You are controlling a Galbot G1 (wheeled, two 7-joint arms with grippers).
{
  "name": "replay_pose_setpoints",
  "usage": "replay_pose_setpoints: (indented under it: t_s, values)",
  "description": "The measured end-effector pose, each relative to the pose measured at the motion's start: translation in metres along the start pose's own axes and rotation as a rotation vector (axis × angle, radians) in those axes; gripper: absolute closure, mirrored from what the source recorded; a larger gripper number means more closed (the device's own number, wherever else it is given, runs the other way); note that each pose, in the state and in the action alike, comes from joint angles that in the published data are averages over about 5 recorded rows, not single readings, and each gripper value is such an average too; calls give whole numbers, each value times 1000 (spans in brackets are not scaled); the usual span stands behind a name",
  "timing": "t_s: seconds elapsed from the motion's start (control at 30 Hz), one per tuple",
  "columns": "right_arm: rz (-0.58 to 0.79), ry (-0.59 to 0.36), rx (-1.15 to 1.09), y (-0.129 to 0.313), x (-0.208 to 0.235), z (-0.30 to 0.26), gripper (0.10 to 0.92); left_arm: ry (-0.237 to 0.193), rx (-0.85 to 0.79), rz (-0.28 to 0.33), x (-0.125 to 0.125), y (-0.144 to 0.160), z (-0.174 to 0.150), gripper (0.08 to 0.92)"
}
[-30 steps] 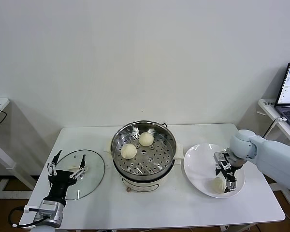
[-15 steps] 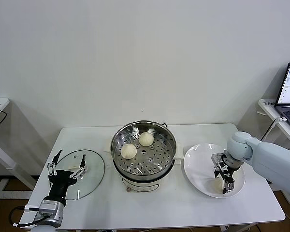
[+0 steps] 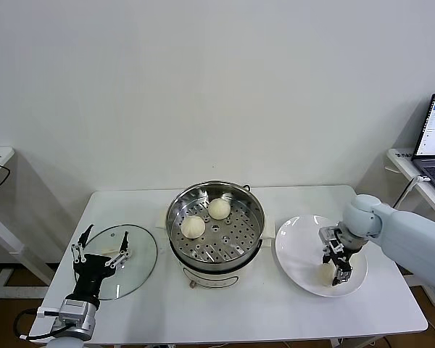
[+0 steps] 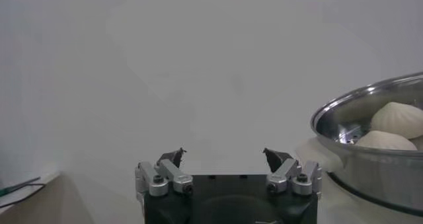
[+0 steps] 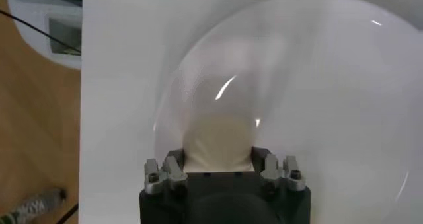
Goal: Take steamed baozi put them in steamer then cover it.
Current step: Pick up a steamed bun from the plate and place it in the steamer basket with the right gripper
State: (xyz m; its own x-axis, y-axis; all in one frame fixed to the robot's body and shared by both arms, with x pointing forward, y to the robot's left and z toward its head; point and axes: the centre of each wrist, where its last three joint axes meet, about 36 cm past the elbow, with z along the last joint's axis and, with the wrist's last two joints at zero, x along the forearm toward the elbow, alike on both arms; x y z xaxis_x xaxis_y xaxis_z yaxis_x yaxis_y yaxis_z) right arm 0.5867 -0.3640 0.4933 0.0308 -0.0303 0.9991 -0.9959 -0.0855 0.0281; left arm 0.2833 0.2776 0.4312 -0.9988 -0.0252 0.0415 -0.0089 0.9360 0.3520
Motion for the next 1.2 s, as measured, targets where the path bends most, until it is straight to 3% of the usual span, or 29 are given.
replay_pose_setpoints:
  t_s: [0.4,0.77,0.97,1.2]
  values:
    - [154,-63,75,-34,117,-23,369,-5,-6,2,1,1,-4,177]
    - [291,-51,436,-54,231,-103,369,-8,-14,1,1,5,-5,177]
    - [304,-7,725,-57,253,-169,376,-10,-15,0,0,6,-5,177]
    - [281,56,1019,-57,247,-236,376,-7,-18,-5,0,8,-2,177]
